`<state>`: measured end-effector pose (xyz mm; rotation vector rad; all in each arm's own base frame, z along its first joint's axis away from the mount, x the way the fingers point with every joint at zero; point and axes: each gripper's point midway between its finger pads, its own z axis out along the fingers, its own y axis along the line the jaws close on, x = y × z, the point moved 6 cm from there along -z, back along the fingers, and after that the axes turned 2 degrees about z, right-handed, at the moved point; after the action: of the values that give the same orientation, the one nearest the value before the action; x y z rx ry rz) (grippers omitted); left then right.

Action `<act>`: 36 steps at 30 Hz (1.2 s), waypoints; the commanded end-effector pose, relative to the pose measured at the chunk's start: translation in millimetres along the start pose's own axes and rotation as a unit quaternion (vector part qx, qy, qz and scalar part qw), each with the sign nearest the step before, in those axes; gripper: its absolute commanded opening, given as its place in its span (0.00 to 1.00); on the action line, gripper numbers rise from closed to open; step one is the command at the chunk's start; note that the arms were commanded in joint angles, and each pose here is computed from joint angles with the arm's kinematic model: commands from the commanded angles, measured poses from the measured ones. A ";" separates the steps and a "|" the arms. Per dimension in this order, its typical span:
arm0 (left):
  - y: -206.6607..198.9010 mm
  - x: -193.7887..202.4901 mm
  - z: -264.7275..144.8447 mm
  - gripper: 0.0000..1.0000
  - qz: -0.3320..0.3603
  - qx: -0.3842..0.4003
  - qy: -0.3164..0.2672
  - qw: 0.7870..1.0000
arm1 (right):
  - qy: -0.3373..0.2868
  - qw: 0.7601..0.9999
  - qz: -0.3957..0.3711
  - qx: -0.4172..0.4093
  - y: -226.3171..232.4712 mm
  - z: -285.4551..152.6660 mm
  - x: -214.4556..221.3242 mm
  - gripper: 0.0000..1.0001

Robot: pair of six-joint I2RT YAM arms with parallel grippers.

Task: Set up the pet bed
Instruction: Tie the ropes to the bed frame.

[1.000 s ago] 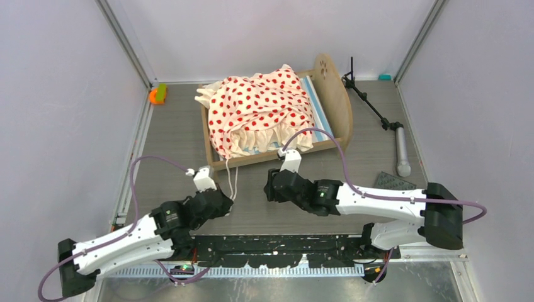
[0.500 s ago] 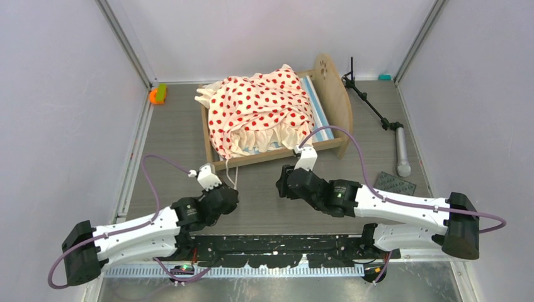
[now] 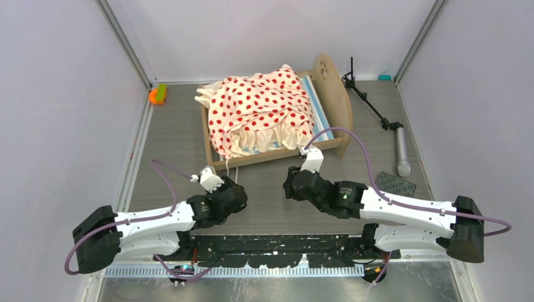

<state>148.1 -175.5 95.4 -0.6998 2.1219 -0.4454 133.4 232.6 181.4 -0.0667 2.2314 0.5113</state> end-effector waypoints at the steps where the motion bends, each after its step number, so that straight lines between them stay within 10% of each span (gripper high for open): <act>1: -14.1 -9.6 3.4 0.49 -0.041 0.012 -0.037 0.998 | -0.020 1.000 0.013 0.006 -2.7 -2.1 -6.2 0.52; 14: -1.3 -54.1 -20.8 0.56 0.038 0.030 -0.100 0.994 | -0.024 0.999 0.025 0.004 -9.6 -7.6 -5.1 0.52; 36: 0.4 -47.4 44.8 0.50 0.134 0.027 -0.026 0.990 | -0.015 0.999 0.034 -0.014 -9.9 -7.8 1.6 0.52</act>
<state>189.9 -142.4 78.5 -0.3749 2.2095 -0.3084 126.1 218.1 172.2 -0.0524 2.2428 0.5186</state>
